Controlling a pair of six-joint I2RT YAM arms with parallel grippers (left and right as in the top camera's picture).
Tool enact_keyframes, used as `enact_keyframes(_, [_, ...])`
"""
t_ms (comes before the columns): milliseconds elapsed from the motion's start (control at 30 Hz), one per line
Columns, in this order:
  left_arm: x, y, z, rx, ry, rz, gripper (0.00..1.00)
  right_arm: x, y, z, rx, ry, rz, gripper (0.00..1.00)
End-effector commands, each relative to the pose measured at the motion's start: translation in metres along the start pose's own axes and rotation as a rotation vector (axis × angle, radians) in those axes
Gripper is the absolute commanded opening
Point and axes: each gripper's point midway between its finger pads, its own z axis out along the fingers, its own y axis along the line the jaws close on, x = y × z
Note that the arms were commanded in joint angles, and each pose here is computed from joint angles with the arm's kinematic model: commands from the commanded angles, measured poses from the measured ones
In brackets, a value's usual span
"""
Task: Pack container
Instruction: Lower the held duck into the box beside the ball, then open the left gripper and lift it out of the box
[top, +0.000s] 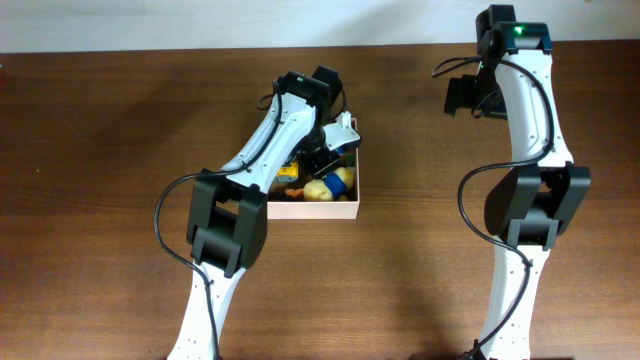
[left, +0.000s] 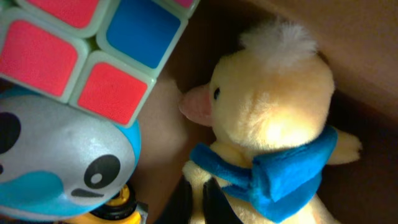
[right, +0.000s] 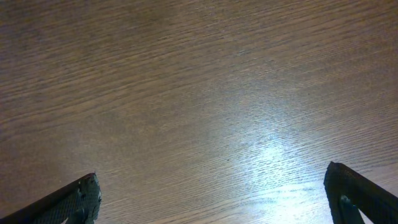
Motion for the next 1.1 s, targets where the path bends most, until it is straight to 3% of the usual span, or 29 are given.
enact_keyframes(0, [0.000, -0.001, 0.005, 0.023, -0.003, -0.016, 0.15, 0.000, -0.004, 0.002, 0.007, 0.002, 0.017, 0.99])
enact_keyframes(100, [0.000, -0.001, 0.005, 0.023, -0.003, -0.016, 0.28, 0.000, -0.004, 0.002, 0.007, 0.002, 0.018, 0.99])
enact_keyframes(267, [-0.002, -0.001, 0.004, 0.019, -0.009, -0.014, 0.36, 0.000, -0.004, 0.002, 0.007, 0.002, 0.018, 0.99])
enact_keyframes(800, [-0.035, 0.011, -0.039, -0.065, -0.147, 0.015, 0.50, 0.000, -0.004, 0.002, 0.007, 0.002, 0.018, 0.99])
enact_keyframes(1067, [-0.035, 0.011, -0.042, -0.066, -0.148, 0.015, 0.51, 0.000, -0.004, 0.002, 0.007, 0.002, 0.018, 0.99])
